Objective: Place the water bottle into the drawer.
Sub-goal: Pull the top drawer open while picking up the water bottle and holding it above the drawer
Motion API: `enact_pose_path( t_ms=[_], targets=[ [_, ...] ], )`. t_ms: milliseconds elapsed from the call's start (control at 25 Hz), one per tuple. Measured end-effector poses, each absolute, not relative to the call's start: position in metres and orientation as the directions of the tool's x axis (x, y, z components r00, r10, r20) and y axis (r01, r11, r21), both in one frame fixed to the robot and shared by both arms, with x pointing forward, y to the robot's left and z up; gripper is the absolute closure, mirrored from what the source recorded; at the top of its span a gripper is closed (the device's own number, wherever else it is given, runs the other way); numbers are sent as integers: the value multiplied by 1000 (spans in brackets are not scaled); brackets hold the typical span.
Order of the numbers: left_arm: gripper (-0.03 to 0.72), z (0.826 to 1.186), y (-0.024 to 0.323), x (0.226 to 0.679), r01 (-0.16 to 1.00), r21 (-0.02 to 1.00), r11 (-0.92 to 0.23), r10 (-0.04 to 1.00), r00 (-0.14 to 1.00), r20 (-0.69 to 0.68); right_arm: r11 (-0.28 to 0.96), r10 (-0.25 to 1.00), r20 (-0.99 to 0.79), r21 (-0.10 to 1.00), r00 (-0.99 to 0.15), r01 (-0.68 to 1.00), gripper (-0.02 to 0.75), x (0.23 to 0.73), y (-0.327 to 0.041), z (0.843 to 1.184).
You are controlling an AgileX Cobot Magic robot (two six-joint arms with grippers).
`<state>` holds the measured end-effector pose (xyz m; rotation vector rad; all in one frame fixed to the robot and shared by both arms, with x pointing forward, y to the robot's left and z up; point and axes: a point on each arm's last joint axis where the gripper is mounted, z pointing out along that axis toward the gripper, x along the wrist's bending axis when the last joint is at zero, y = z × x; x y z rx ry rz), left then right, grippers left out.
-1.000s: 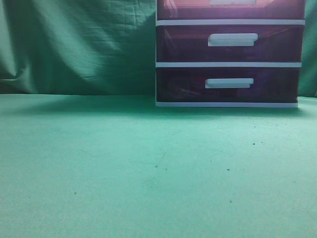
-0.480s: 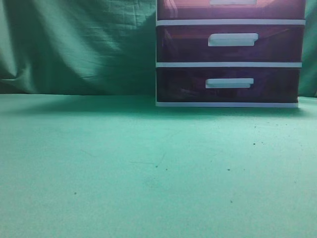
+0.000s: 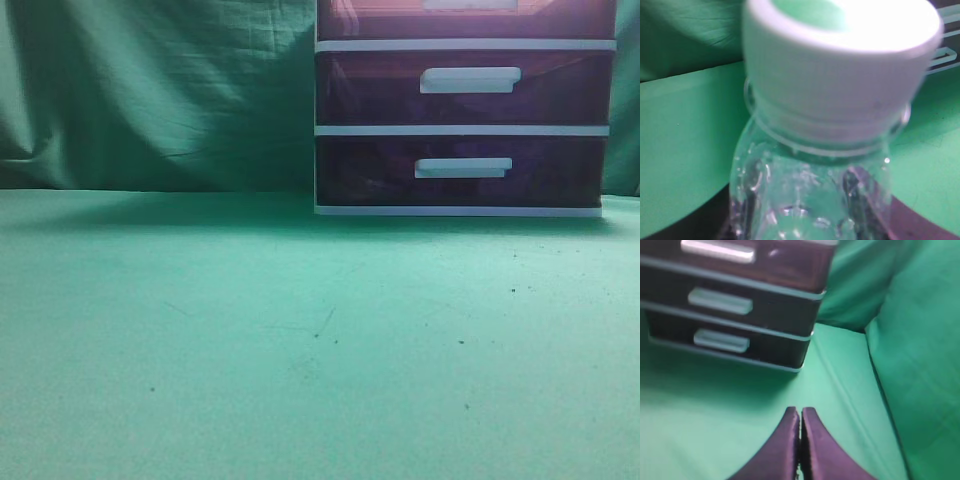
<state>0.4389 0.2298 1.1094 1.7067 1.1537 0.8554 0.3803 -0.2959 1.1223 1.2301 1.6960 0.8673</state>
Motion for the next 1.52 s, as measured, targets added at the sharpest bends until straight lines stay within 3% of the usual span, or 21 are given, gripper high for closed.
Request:
enact_pose_path(
  t_ms=[160, 240, 480, 560, 600, 640, 960, 1120, 1160, 1520],
  targets=[
    [381, 1109, 230, 439, 336, 925, -180, 941, 331, 63, 591, 794, -474, 749, -381, 299, 738, 422, -277, 1142],
    [381, 1109, 230, 439, 336, 925, -180, 941, 331, 63, 701, 695, -573, 674, -434, 233, 738, 443, -265, 1151],
    [381, 1109, 230, 439, 336, 925, -180, 941, 331, 63, 910, 387, -826, 414, -409, 23, 738, 513, -232, 1145],
    [381, 1109, 230, 439, 336, 925, -180, 941, 331, 63, 929, 320, -873, 365, -368, -58, 738, 534, -223, 1136],
    [381, 1109, 230, 439, 336, 925, -180, 941, 331, 63, 936, 290, -885, 341, -363, -84, 687, 544, -219, 1128],
    [381, 1109, 230, 439, 336, 925, -180, 941, 331, 63, 942, 260, -897, 317, -357, -112, 687, 554, -215, 1121],
    [381, 1109, 230, 439, 336, 925, -179, 942, 331, 62, 950, 19, -950, 114, -310, -290, 330, 592, -195, 1078],
    [381, 1109, 230, 439, 344, 921, -182, 942, 330, 63, 938, 45, -971, 122, -235, -325, 335, 597, -196, 1082],
    [381, 1108, 230, 439, 349, 919, -184, 942, 329, 63, 940, 67, -971, 139, -230, -310, 293, 599, -200, 1082],
    [381, 1107, 230, 438, 358, 915, -187, 942, 330, 64, 960, 84, -977, 133, -197, -248, 309, 631, -218, 1078]
  ],
)
